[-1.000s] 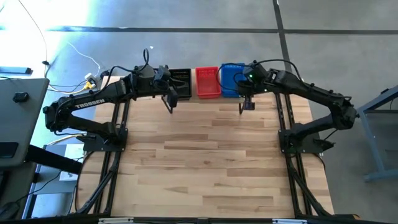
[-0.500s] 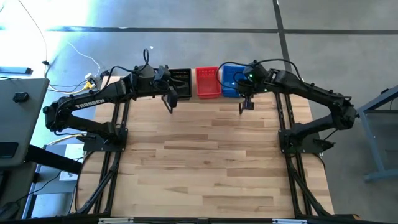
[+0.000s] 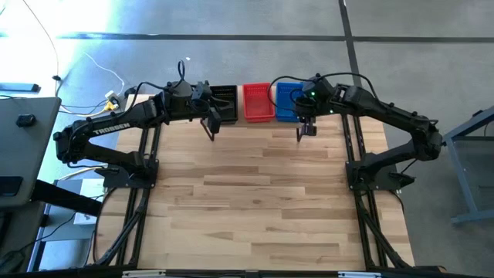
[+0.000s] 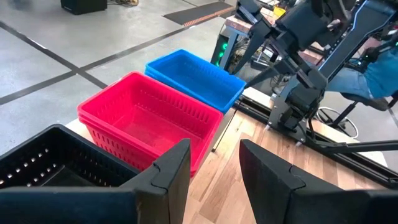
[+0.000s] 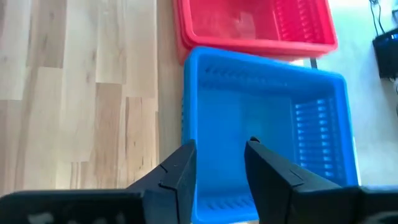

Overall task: Stack baskets on shelf by color
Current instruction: Stack the blue bin on top of the blue bin on the shelf, then adjust the stacked red bins on the shelf

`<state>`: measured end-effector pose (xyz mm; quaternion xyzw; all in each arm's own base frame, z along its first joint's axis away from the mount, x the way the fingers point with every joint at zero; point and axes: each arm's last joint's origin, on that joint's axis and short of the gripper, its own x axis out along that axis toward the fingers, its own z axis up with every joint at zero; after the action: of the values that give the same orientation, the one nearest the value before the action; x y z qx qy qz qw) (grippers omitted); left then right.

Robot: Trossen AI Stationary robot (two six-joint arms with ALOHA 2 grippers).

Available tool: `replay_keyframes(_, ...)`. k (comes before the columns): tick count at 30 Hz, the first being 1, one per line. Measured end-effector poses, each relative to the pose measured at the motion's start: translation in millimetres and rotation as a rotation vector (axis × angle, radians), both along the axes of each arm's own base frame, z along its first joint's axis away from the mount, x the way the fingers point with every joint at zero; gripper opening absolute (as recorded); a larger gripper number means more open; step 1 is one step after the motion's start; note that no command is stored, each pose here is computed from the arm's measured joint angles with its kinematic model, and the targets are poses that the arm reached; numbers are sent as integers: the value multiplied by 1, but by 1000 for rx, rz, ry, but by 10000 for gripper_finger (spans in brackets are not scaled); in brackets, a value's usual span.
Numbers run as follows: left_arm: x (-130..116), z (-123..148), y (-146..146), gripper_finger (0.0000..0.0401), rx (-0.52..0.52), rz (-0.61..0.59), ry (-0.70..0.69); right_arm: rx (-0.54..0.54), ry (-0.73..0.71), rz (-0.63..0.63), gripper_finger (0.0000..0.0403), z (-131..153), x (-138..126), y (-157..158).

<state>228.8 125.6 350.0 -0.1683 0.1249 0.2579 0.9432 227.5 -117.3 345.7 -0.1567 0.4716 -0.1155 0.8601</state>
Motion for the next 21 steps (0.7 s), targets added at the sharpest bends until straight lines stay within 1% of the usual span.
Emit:
replay_keyframes(3,0,0,0,127,0,0,0,6,-2,-34,122,0,-1,0)
replay_keyframes(5,0,0,0,127,-1,0,-1,27,-31,-44,122,1,0,0)
replay_keyframes(7,0,0,0,127,-1,0,-1,75,-94,-29,122,4,3,1)
replay_keyframes(9,0,0,0,127,-2,0,-1,127,-192,5,122,8,9,2)
replay_keyframes(10,0,0,0,127,-1,0,-1,140,-234,35,122,10,13,4)
replay_keyframes(12,0,0,0,127,4,-1,2,148,-273,64,122,10,19,7)
replay_keyframes(15,0,0,0,127,12,-5,6,148,-284,86,122,7,31,12)
replay_keyframes(21,0,0,0,127,12,-5,7,180,-229,80,122,-10,49,19)
